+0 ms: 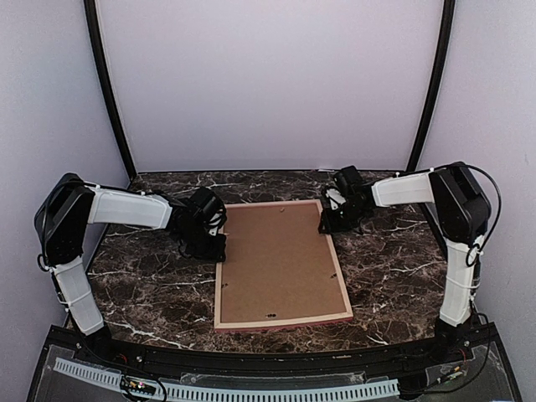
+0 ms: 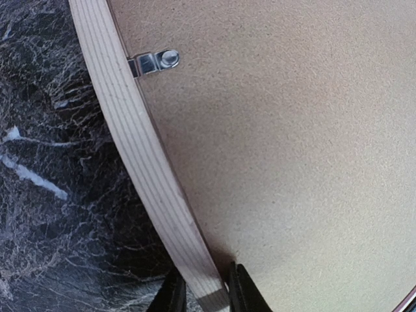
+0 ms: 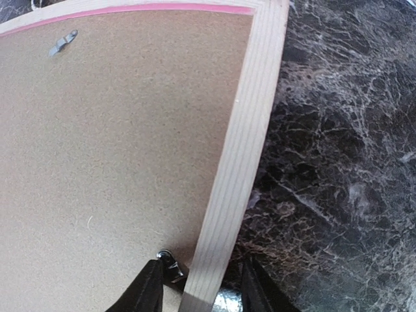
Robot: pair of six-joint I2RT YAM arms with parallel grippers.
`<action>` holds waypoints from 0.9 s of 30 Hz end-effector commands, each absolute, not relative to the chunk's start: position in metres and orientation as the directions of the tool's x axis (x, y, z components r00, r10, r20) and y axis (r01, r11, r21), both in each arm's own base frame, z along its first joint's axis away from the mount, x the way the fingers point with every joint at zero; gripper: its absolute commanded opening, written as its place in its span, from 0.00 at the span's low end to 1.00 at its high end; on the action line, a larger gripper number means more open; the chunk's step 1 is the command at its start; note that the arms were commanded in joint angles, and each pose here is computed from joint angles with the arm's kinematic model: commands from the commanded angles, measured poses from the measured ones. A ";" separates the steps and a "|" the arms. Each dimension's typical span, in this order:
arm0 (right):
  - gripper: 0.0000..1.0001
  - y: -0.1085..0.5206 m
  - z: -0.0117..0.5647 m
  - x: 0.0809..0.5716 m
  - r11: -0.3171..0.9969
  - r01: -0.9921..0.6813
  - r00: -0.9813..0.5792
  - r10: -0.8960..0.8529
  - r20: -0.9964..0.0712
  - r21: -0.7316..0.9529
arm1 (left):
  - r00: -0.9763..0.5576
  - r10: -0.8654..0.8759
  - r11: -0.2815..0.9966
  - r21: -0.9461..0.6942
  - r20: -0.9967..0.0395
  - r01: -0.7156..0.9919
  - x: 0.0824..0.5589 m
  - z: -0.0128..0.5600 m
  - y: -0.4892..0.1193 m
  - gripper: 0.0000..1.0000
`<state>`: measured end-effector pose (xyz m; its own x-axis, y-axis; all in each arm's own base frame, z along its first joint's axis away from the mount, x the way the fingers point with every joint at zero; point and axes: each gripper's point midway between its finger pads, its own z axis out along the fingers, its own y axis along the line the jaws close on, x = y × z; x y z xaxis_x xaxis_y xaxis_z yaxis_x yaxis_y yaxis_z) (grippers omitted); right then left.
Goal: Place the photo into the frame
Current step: Press the fastener onto the backboard.
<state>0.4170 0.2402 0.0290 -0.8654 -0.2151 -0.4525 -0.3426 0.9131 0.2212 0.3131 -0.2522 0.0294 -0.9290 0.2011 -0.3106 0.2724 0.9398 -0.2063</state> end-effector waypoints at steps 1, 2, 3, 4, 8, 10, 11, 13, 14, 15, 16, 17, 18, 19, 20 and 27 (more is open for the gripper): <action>0.38 0.238 0.017 0.423 0.918 -0.334 -0.871 -0.215 -0.441 0.212 | -0.924 0.288 0.923 -0.183 -0.251 0.338 0.295 0.018 -0.251 0.23; 0.37 0.238 0.017 0.423 0.918 -0.336 -0.871 -0.216 -0.442 0.212 | -0.924 0.289 0.923 -0.183 -0.251 0.338 0.295 0.018 -0.251 0.22; 0.36 0.237 0.018 0.424 0.918 -0.336 -0.870 -0.216 -0.443 0.212 | -0.924 0.289 0.923 -0.182 -0.252 0.338 0.295 0.018 -0.251 0.22; 0.34 0.237 0.018 0.424 0.918 -0.337 -0.870 -0.218 -0.442 0.211 | -0.923 0.289 0.923 -0.182 -0.253 0.339 0.295 0.019 -0.251 0.22; 0.32 0.235 0.020 0.424 0.913 -0.348 -0.869 -0.229 -0.439 0.212 | -0.923 0.289 0.924 -0.180 -0.253 0.338 0.295 0.019 -0.251 0.22; 0.32 0.233 0.020 0.423 0.909 -0.357 -0.867 -0.238 -0.438 0.214 | -0.924 0.289 0.924 -0.179 -0.253 0.338 0.294 0.018 -0.250 0.22; 0.32 0.232 0.019 0.421 0.906 -0.363 -0.868 -0.243 -0.432 0.219 | -0.924 0.289 0.924 -0.178 -0.252 0.338 0.294 0.018 -0.250 0.22; 0.32 0.229 0.018 0.420 0.904 -0.367 -0.870 -0.249 -0.426 0.220 | -0.923 0.290 0.924 -0.178 -0.251 0.338 0.294 0.018 -0.250 0.22; 0.32 0.227 0.017 0.420 0.903 -0.366 -0.871 -0.249 -0.423 0.224 | -0.923 0.291 0.924 -0.178 -0.251 0.339 0.294 0.018 -0.250 0.22; 0.32 0.226 0.016 0.420 0.902 -0.366 -0.872 -0.248 -0.421 0.228 | -0.923 0.291 0.924 -0.178 -0.250 0.339 0.294 0.017 -0.250 0.22; 0.32 0.227 0.016 0.419 0.901 -0.369 -0.872 -0.250 -0.420 0.230 | -0.924 0.290 0.924 -0.178 -0.250 0.339 0.294 0.017 -0.250 0.22; 0.32 0.226 0.015 0.419 0.900 -0.369 -0.873 -0.251 -0.418 0.231 | -0.924 0.291 0.924 -0.176 -0.250 0.339 0.294 0.017 -0.250 0.22; 0.32 0.227 0.016 0.419 0.898 -0.372 -0.872 -0.252 -0.420 0.234 | -0.924 0.291 0.924 -0.177 -0.250 0.339 0.294 0.017 -0.250 0.22; 0.32 0.227 0.016 0.419 0.897 -0.374 -0.872 -0.253 -0.419 0.236 | -0.924 0.291 0.924 -0.176 -0.250 0.339 0.294 0.017 -0.250 0.22; 0.34 0.228 0.016 0.419 0.896 -0.376 -0.871 -0.254 -0.420 0.238 | -0.924 0.289 0.925 -0.175 -0.250 0.337 0.294 0.017 -0.249 0.22; 0.54 0.229 0.033 0.412 0.893 -0.358 -0.875 -0.220 -0.431 0.272 | -0.934 0.259 0.933 -0.185 -0.245 0.307 0.294 0.018 -0.250 0.22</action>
<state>0.4189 0.2354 0.0294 -0.8635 -0.2419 -0.4424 -0.3830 0.8854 0.2634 0.3136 -0.2526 0.0297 -0.9303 0.1932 -0.3117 0.2654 0.9413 -0.2087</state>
